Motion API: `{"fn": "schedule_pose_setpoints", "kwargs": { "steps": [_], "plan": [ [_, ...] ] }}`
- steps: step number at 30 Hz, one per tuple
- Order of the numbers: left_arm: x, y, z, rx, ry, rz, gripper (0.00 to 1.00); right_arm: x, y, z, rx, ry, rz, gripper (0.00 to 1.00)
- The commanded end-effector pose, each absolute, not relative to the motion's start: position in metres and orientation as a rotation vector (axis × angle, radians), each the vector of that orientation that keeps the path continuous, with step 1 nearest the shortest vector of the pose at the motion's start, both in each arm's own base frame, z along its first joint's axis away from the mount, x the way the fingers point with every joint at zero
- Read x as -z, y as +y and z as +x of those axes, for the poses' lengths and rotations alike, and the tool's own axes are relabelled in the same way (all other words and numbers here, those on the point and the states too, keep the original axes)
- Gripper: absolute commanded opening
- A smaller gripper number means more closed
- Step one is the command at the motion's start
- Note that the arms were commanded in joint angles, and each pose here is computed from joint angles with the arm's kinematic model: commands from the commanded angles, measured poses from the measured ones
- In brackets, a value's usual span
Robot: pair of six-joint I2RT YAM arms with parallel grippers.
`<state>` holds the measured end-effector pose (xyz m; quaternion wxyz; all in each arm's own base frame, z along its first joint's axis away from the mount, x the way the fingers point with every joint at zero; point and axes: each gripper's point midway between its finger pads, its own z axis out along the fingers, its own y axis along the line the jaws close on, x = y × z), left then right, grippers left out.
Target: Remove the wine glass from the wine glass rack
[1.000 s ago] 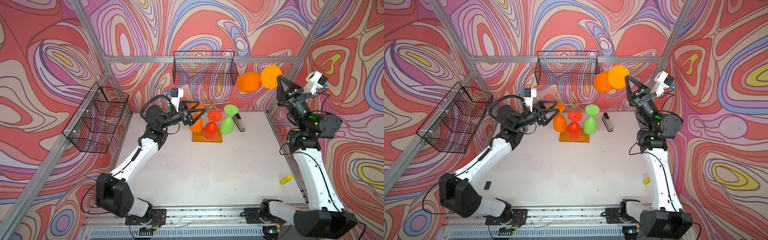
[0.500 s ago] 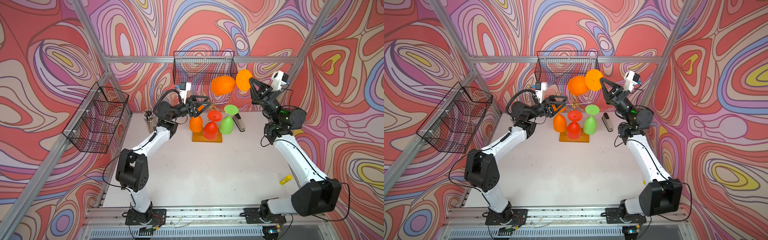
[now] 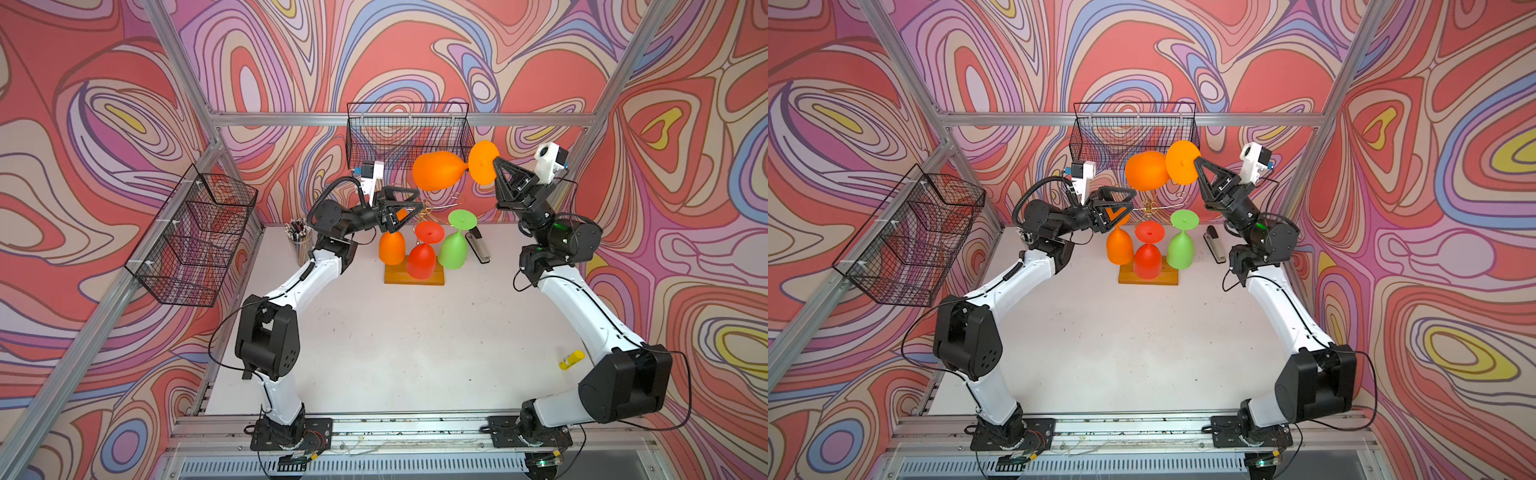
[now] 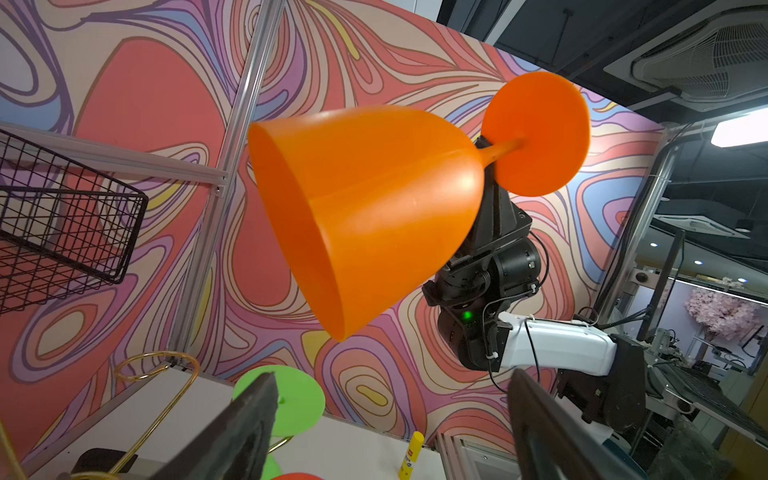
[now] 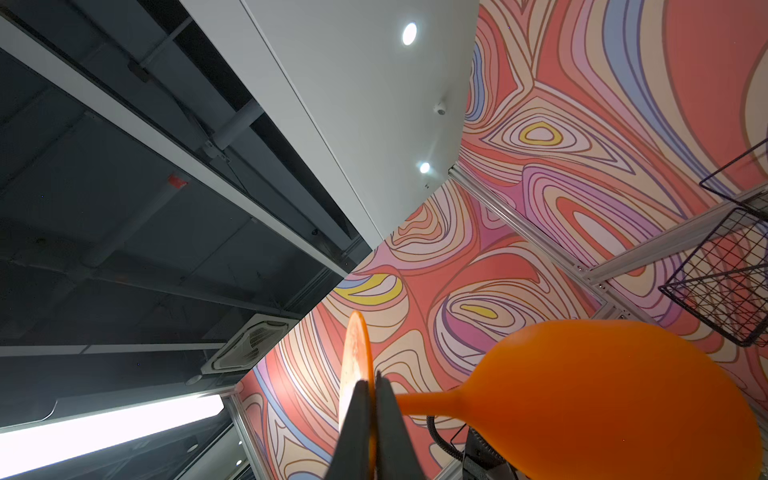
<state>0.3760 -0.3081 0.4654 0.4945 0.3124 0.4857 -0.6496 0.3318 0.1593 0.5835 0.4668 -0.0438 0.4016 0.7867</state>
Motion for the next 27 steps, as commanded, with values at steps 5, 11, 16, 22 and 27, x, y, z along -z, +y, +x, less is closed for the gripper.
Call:
{"fn": "schedule_pose_setpoints", "kwargs": {
  "steps": [5,11,16,22,27],
  "plan": [
    [-0.481,-0.303,0.367,1.528,1.069,0.803,0.84,-0.579,0.165,0.327,-1.976,0.963,-0.137,0.00],
    [-0.486,-0.301,0.366,1.521,1.038,0.797,0.84,-0.570,0.169,0.333,-2.011,0.970,-0.116,0.00],
    [-0.493,-0.297,0.362,1.519,0.997,0.797,0.78,-0.562,0.171,0.337,-2.020,0.982,-0.099,0.00],
    [-0.495,-0.294,0.357,1.539,0.967,0.796,0.60,-0.553,0.172,0.345,-2.023,0.996,-0.077,0.00],
    [-0.494,-0.291,0.359,1.550,0.962,0.789,0.39,-0.545,0.173,0.355,-2.021,1.013,-0.060,0.00]
  ]
}}
